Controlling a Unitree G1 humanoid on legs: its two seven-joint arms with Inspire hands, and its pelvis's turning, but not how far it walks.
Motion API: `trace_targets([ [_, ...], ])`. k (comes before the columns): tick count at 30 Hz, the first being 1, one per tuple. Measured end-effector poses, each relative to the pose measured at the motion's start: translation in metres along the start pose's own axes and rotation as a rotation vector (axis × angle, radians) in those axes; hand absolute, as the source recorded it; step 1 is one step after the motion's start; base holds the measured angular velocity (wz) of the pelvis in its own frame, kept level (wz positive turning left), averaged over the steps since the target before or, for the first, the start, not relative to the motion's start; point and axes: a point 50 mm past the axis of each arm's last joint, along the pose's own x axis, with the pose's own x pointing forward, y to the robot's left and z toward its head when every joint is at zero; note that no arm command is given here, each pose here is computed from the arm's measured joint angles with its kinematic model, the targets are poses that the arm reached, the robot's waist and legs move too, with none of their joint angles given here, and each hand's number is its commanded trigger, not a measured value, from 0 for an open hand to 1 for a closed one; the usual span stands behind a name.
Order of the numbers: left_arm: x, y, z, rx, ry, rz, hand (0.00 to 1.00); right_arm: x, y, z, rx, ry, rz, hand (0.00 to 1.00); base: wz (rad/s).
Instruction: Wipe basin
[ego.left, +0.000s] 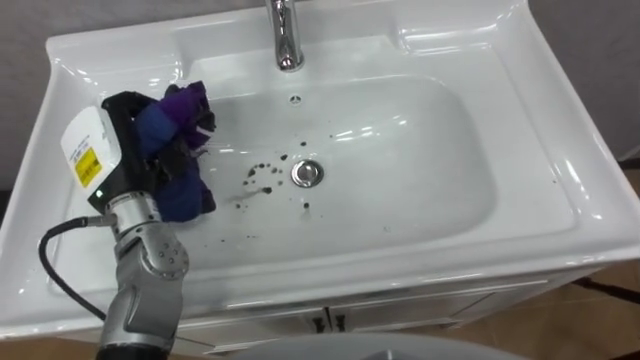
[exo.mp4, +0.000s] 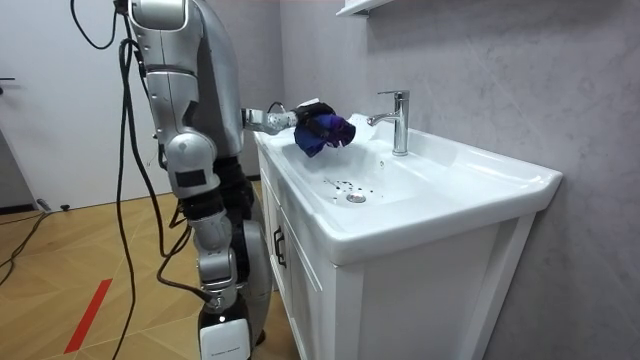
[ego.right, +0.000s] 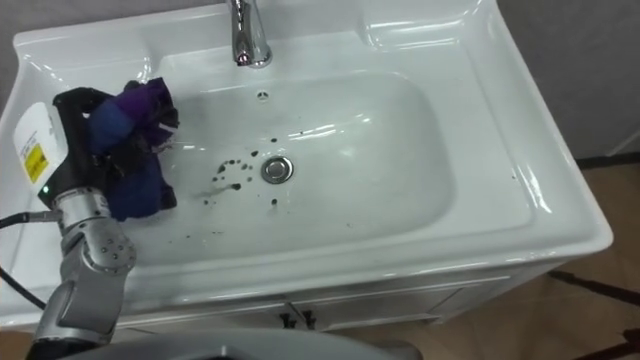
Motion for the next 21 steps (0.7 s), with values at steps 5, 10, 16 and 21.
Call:
trace_targets([
  [5, -0.010, -0.019, -0.014, 0.051, 0.045, -0.101, 1.00, 0.000, 0.000, 0.002, -0.009, -0.010, 0.001, 0.00, 0.00],
  [10, -0.012, -0.025, -0.023, 0.076, 0.074, -0.136, 1.00, 0.000, 0.000, 0.005, -0.010, -0.021, -0.004, 0.00, 0.00],
  [16, -0.013, -0.029, -0.029, 0.094, 0.084, -0.157, 1.00, 0.000, 0.000, 0.008, -0.015, -0.037, -0.008, 0.00, -0.05],
  [21, -0.013, -0.029, -0.028, 0.090, 0.074, -0.159, 1.00, -0.001, -0.001, 0.012, -0.015, -0.050, -0.009, 0.00, -0.02],
])
